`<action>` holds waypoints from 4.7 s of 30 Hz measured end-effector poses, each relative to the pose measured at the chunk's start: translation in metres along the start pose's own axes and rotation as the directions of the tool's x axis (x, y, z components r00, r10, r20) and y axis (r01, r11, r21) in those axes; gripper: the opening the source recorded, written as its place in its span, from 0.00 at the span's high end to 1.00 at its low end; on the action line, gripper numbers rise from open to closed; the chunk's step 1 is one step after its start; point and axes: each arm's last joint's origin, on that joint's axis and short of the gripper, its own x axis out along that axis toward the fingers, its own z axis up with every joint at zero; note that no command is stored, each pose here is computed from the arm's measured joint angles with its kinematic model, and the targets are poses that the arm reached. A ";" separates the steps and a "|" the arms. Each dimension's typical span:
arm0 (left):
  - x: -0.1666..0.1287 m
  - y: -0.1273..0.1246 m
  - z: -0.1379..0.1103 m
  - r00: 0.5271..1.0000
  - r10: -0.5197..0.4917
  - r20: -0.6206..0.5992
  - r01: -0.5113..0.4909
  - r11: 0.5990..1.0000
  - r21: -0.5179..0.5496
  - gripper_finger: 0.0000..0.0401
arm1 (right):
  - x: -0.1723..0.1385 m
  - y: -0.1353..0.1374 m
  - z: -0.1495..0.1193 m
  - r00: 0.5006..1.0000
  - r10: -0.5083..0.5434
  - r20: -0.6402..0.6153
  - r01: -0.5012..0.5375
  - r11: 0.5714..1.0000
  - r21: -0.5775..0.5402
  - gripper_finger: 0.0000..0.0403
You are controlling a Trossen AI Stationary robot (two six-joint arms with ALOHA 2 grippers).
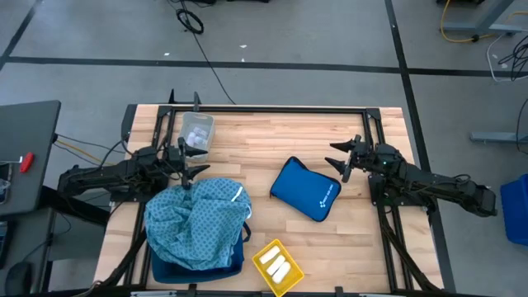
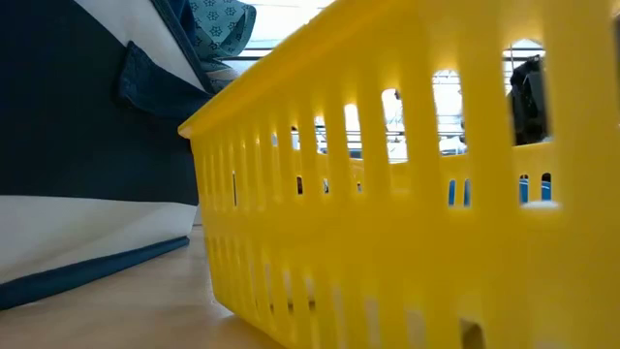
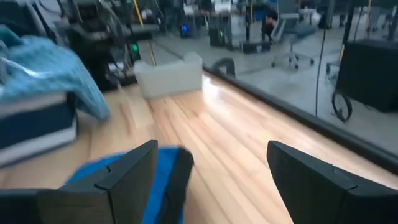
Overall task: Pick & place medical supplies in basket/bin
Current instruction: Return to Home Position
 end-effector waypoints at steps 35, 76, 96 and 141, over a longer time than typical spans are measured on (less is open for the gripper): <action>0.000 0.000 0.000 1.000 0.008 -0.001 -0.008 1.000 -0.012 0.36 | -0.007 0.042 -0.001 0.994 0.101 0.035 -0.091 0.975 -0.204 0.23; 0.000 0.000 0.002 1.000 0.005 0.027 -0.006 0.998 0.055 0.36 | -0.008 0.042 -0.009 0.995 0.089 -0.041 -0.097 0.944 -0.314 0.23; 0.000 0.000 0.004 0.999 0.001 0.043 -0.004 0.999 0.054 0.36 | -0.008 0.042 -0.009 0.995 0.088 -0.041 -0.097 0.940 -0.328 0.23; 0.000 0.000 0.004 0.999 0.001 0.045 -0.004 0.999 0.053 0.36 | -0.008 0.042 -0.009 0.995 0.088 -0.041 -0.097 0.939 -0.329 0.23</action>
